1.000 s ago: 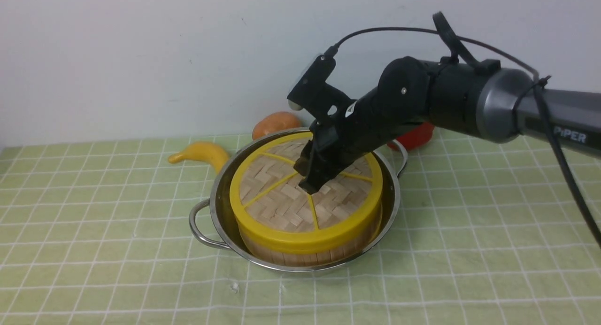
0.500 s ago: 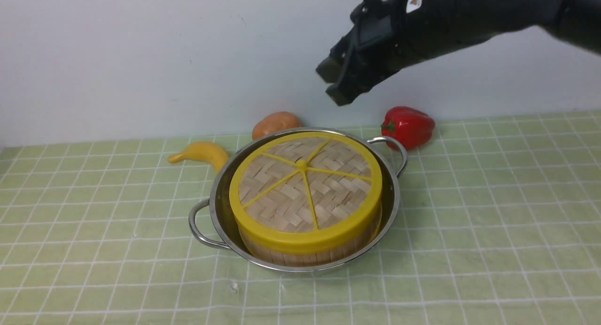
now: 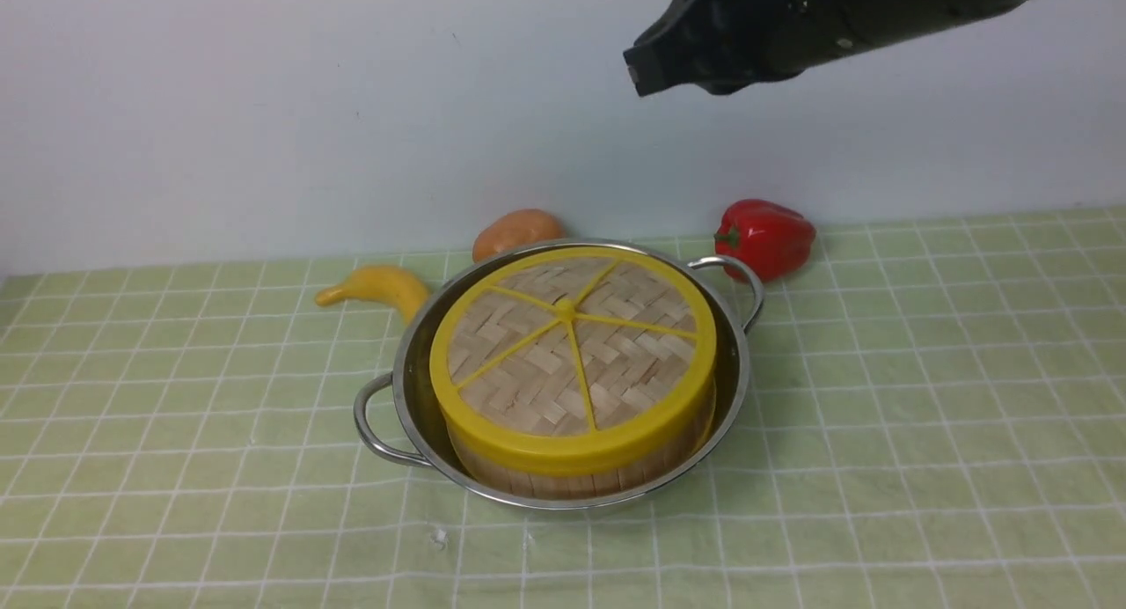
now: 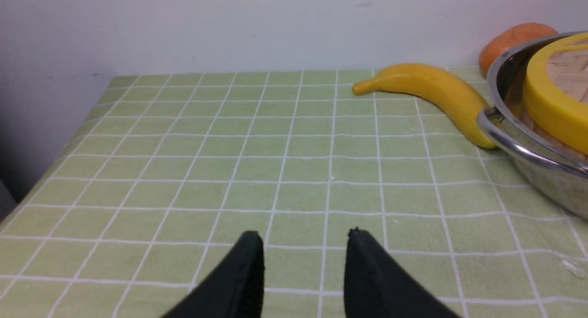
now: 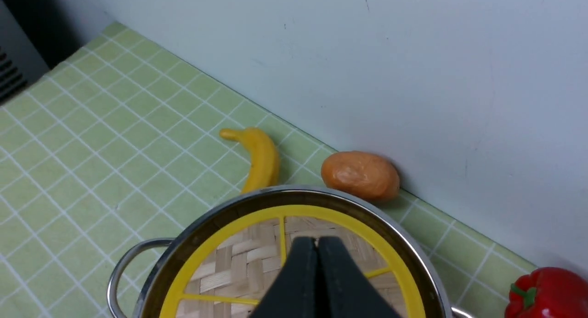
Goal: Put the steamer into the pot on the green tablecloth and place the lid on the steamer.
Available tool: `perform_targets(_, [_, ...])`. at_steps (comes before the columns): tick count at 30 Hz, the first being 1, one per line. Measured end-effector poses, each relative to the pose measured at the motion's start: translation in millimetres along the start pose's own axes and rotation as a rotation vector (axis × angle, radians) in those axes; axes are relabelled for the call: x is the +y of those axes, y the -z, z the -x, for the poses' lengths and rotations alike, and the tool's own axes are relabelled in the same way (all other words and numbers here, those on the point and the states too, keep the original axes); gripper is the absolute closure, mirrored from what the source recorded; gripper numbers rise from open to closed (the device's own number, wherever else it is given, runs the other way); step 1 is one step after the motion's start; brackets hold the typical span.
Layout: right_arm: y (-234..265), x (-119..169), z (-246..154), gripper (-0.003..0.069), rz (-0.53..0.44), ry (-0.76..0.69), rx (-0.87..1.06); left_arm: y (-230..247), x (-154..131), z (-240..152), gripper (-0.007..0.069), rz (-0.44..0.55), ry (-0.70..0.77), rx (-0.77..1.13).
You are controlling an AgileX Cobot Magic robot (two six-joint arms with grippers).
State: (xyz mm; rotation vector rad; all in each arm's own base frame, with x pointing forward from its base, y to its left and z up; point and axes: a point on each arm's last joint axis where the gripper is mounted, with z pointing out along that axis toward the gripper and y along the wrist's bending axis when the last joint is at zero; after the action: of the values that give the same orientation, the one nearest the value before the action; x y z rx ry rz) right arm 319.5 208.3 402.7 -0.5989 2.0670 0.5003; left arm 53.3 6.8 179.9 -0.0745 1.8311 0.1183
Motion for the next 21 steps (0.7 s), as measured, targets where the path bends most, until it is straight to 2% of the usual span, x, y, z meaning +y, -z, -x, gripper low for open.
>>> perform_targets(5, [7, 0, 0, 0.0664, -0.008, 0.007, 0.001, 0, 0, 0, 0.0382, 0.0, 0.0, 0.0])
perform_targets(8, [34, 0, -9, 0.066, -0.044, 0.054, 0.006, 0, 0, 0, 0.0382, 0.0, 0.0, 0.0])
perform_targets(10, [71, 0, -20, 0.0657, -0.073, 0.077, -0.016, 0, 0, 0, 0.0382, 0.0, 0.0, 0.0])
perform_targets(14, [124, -7, -52, 0.0654, -0.114, 0.051, -0.045, 0, 0, 0, 0.0382, 0.0, 0.0, 0.0])
perform_targets(17, [175, -19, -102, 0.065, -0.213, -0.023, -0.083, 0, 0, 0, 0.0382, 0.0, 0.0, 0.0])
perform_targets(18, [180, -18, -108, 0.065, -0.22, -0.025, -0.087, 0, 0, 0, 0.0382, 0.0, 0.0, 0.0])
perform_targets(21, [214, -24, -164, 0.0645, -0.345, -0.078, -0.136, 0, 0, 0, 0.0382, 0.0, 0.0, 0.0])
